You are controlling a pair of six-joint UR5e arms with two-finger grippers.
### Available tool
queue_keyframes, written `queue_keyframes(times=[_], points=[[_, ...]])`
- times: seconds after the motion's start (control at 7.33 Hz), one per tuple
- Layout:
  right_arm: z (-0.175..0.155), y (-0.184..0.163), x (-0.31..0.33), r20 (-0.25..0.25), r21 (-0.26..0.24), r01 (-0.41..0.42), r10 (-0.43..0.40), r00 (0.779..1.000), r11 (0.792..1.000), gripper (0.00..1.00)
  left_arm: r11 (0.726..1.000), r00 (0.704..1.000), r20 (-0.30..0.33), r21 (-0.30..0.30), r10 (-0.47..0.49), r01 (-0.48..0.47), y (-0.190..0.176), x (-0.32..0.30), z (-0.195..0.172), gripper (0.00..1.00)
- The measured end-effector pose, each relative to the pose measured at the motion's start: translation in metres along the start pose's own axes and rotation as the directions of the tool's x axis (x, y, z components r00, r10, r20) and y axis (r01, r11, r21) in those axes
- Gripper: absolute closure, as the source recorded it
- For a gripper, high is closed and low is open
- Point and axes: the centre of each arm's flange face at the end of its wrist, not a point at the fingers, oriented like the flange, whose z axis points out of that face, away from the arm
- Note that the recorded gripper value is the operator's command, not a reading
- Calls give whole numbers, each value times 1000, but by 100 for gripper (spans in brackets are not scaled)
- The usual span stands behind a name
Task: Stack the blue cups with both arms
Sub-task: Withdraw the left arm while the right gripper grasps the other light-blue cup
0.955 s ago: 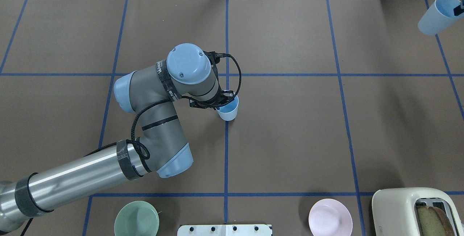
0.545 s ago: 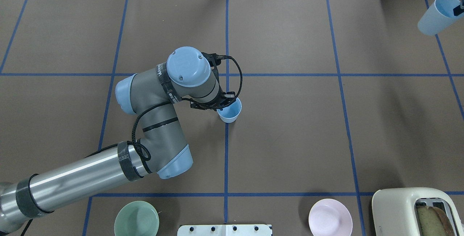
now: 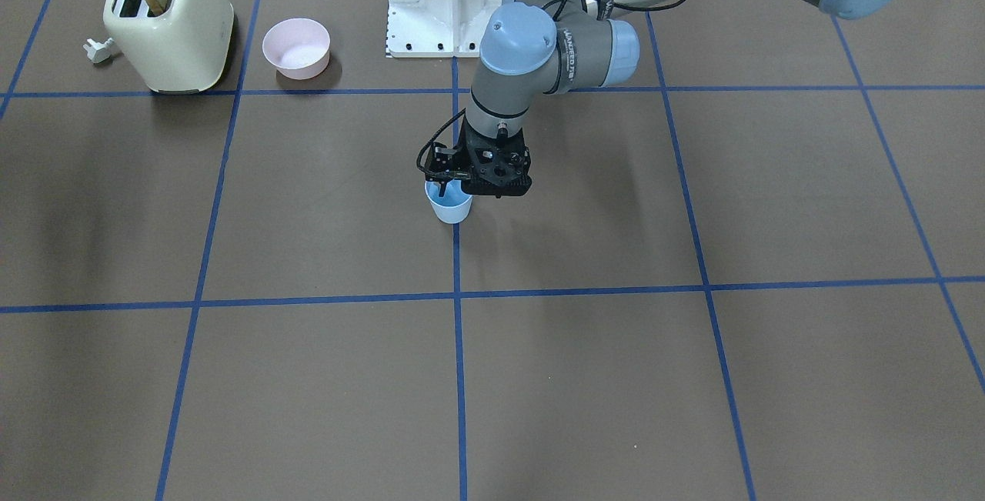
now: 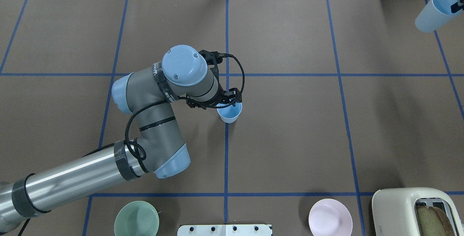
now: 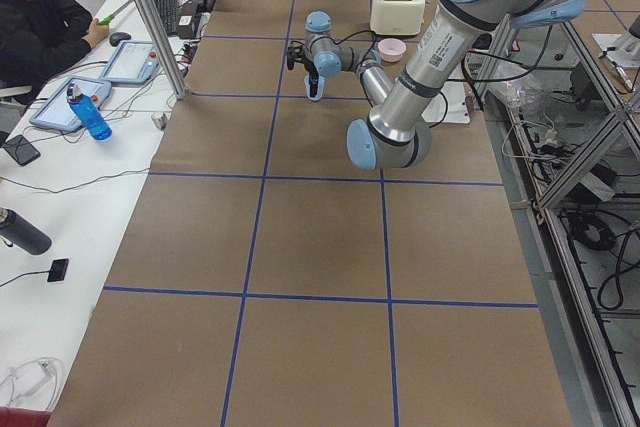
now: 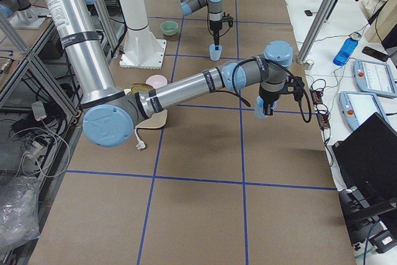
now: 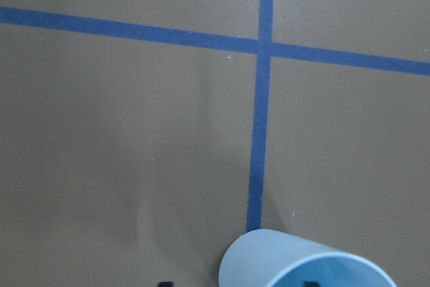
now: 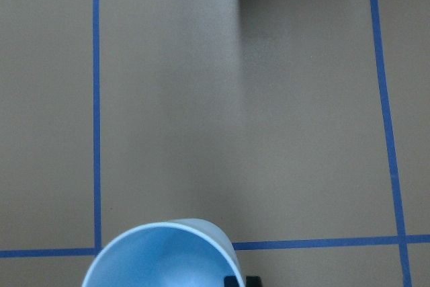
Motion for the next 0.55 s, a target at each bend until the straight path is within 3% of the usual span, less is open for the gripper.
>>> queue_keyframes(times=[0.27,0.55], points=[[-3,19,-62,32,7,-58,58,998,998,100,999,999,-24,-24,39,-39,-34,-35,-69,2],[13,56,-142,43,-3,-121,121,992,993,100,993,993,-21,-26,118,-119,-83,-117,-149,2]])
